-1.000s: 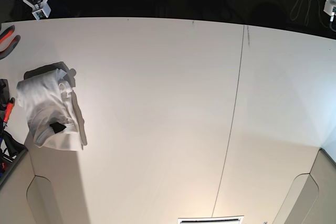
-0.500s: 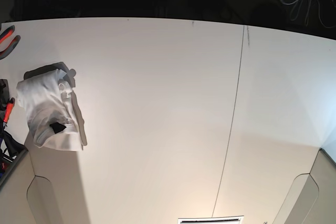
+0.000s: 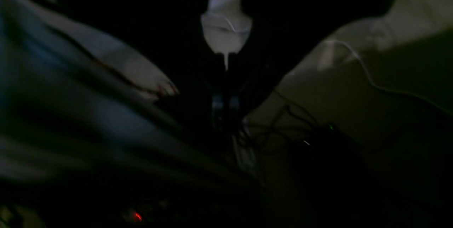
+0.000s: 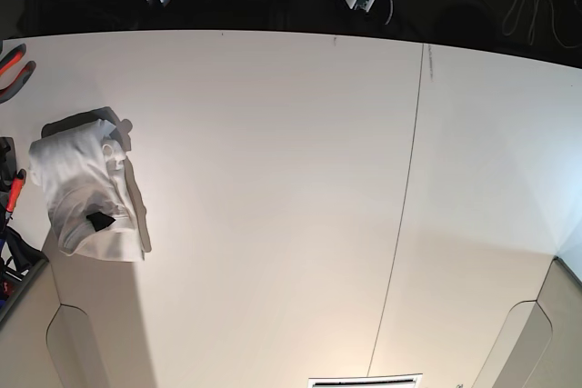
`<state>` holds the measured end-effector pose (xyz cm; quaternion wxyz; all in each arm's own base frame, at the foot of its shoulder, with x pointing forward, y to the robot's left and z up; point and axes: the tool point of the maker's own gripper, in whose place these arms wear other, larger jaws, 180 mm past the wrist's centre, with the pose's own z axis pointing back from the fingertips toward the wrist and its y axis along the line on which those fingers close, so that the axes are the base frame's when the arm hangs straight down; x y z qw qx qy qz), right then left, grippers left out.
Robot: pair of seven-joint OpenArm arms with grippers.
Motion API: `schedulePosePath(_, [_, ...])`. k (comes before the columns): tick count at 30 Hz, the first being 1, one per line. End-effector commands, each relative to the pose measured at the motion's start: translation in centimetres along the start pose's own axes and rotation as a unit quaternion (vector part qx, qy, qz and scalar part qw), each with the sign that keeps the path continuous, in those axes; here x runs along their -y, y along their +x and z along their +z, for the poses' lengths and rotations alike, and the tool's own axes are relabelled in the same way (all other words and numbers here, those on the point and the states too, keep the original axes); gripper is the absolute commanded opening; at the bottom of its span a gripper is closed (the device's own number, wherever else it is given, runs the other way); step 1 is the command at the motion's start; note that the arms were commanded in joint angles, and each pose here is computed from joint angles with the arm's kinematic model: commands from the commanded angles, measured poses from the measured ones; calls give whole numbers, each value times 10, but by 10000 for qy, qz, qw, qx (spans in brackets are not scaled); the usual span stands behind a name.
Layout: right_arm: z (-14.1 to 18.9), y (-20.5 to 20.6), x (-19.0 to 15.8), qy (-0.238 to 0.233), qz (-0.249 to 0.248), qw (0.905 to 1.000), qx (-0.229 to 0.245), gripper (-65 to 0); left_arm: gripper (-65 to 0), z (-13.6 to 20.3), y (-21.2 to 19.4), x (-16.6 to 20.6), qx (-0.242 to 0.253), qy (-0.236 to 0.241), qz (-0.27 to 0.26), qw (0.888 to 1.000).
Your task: Layout the t-shirt on the table in an organized manner, then fold the t-shirt properly
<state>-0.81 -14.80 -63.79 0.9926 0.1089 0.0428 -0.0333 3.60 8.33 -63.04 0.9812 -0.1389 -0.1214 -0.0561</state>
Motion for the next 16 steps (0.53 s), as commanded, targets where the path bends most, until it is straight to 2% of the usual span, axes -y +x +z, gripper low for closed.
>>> schedulePosePath(1, [-1,4,-4,-52,82,9999,34,-650,-650,0,0,-1,35,5,-24,10000])
schedulePosePath(6, [-9,11,-31,14,276,9996,48,-650,-650,-1,3,-2,37,9,-31,10000])
schedulePosePath(16, [-9,16,-39,138,92,9998,109,-650,-650,-1,1,-2,-18,18,-175,9998])
